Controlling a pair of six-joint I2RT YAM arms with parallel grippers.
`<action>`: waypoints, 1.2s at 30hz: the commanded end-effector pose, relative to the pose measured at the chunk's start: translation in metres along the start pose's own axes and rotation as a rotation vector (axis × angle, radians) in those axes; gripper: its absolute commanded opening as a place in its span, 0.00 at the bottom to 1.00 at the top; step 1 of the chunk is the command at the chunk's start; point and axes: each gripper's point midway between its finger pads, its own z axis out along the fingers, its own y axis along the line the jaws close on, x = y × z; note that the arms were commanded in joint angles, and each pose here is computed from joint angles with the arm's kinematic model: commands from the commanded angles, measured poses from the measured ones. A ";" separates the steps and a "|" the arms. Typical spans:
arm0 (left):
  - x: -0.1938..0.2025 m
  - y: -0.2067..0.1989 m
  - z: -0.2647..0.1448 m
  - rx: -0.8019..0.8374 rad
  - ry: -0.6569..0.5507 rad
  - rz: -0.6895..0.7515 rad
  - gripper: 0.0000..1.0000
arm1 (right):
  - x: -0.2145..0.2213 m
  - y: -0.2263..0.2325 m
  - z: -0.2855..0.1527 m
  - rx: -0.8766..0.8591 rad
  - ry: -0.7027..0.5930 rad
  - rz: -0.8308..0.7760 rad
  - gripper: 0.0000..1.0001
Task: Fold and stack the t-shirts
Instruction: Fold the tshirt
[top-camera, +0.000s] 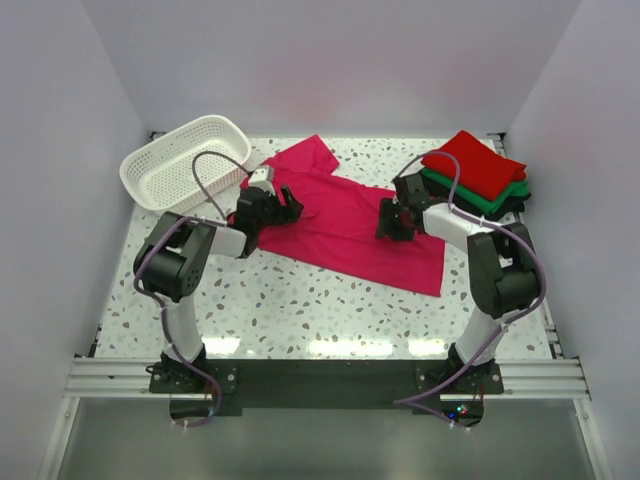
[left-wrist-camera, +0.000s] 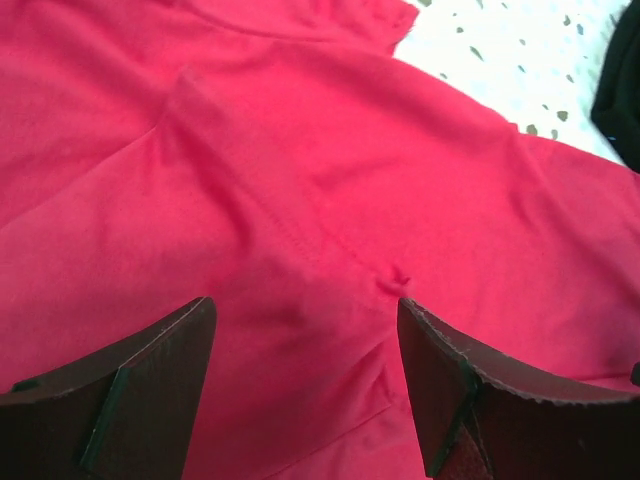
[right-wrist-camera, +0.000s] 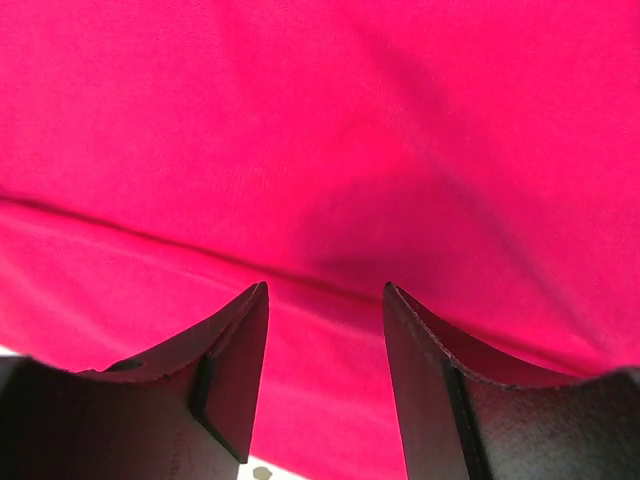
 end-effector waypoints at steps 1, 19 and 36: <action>-0.010 0.005 -0.001 0.014 -0.075 -0.048 0.78 | -0.023 0.008 0.003 -0.008 -0.070 -0.013 0.53; 0.047 0.043 -0.075 -0.077 -0.068 -0.196 0.79 | 0.066 -0.011 0.005 0.086 0.085 0.014 0.51; 0.092 0.049 -0.181 -0.097 -0.119 -0.250 0.79 | 0.141 -0.004 -0.038 0.081 0.041 0.003 0.51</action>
